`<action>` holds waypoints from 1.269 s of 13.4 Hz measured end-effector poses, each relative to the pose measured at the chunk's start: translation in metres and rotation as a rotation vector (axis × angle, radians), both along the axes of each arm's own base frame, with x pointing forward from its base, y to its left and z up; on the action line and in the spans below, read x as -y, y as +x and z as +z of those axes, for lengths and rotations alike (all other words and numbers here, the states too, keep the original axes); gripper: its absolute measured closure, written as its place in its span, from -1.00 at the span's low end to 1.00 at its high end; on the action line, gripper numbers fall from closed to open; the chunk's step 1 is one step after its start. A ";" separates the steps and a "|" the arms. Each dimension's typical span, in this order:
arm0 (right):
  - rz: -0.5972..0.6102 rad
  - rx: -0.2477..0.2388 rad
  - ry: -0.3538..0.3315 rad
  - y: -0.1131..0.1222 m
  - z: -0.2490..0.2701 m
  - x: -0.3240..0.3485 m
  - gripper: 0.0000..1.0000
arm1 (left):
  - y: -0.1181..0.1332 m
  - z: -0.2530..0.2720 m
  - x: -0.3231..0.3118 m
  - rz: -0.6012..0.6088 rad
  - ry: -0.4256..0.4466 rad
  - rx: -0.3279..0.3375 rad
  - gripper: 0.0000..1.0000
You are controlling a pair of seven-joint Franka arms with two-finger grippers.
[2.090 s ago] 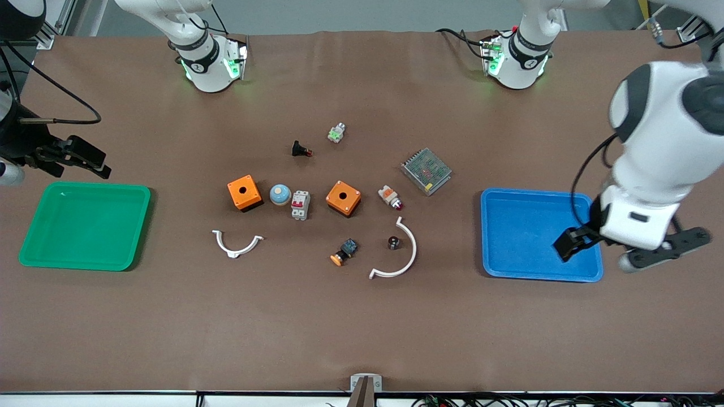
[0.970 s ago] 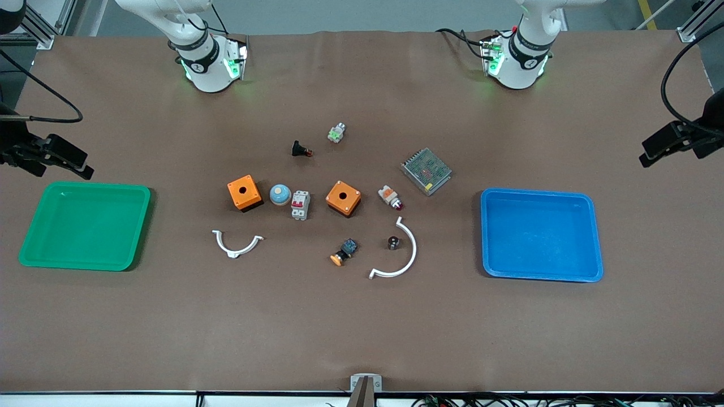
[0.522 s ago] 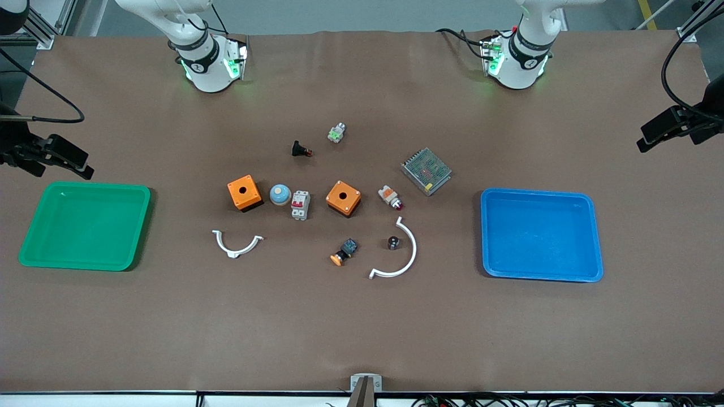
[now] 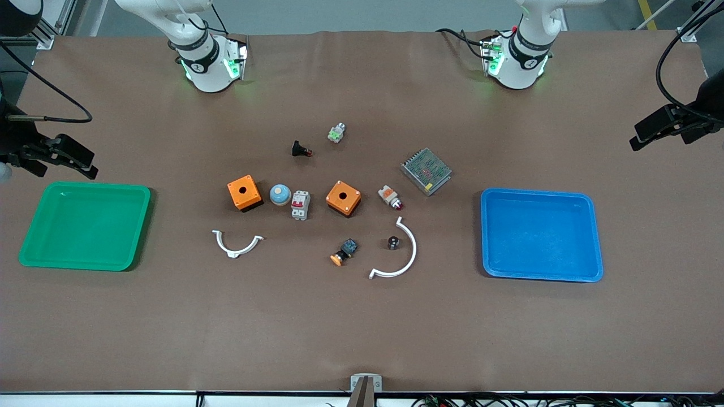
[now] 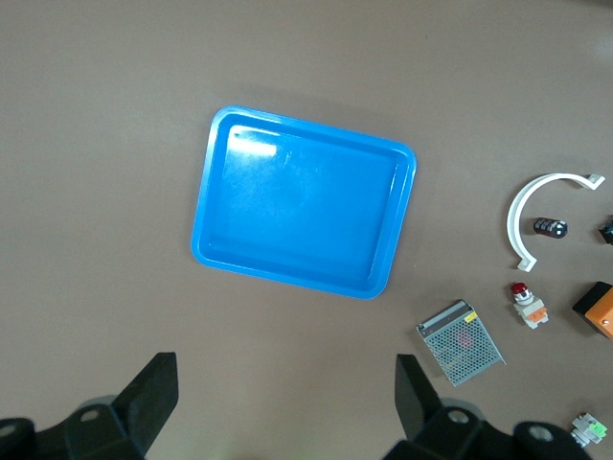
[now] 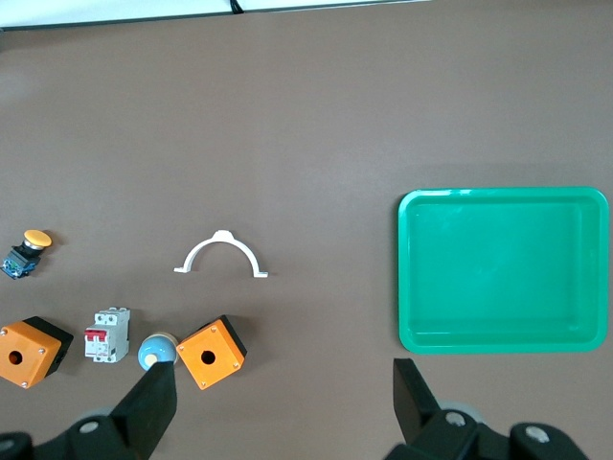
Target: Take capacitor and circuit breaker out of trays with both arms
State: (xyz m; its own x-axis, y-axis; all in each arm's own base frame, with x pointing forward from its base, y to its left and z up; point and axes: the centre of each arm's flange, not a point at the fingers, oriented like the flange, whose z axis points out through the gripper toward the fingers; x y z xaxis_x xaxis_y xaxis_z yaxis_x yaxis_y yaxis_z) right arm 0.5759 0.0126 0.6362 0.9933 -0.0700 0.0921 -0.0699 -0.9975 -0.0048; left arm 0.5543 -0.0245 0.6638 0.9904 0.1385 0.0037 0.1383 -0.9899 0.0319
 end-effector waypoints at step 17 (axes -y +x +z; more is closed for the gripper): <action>-0.004 0.000 0.000 0.000 0.000 0.002 -1.00 | 0.003 -0.009 0.014 -0.030 0.032 -0.015 -1.00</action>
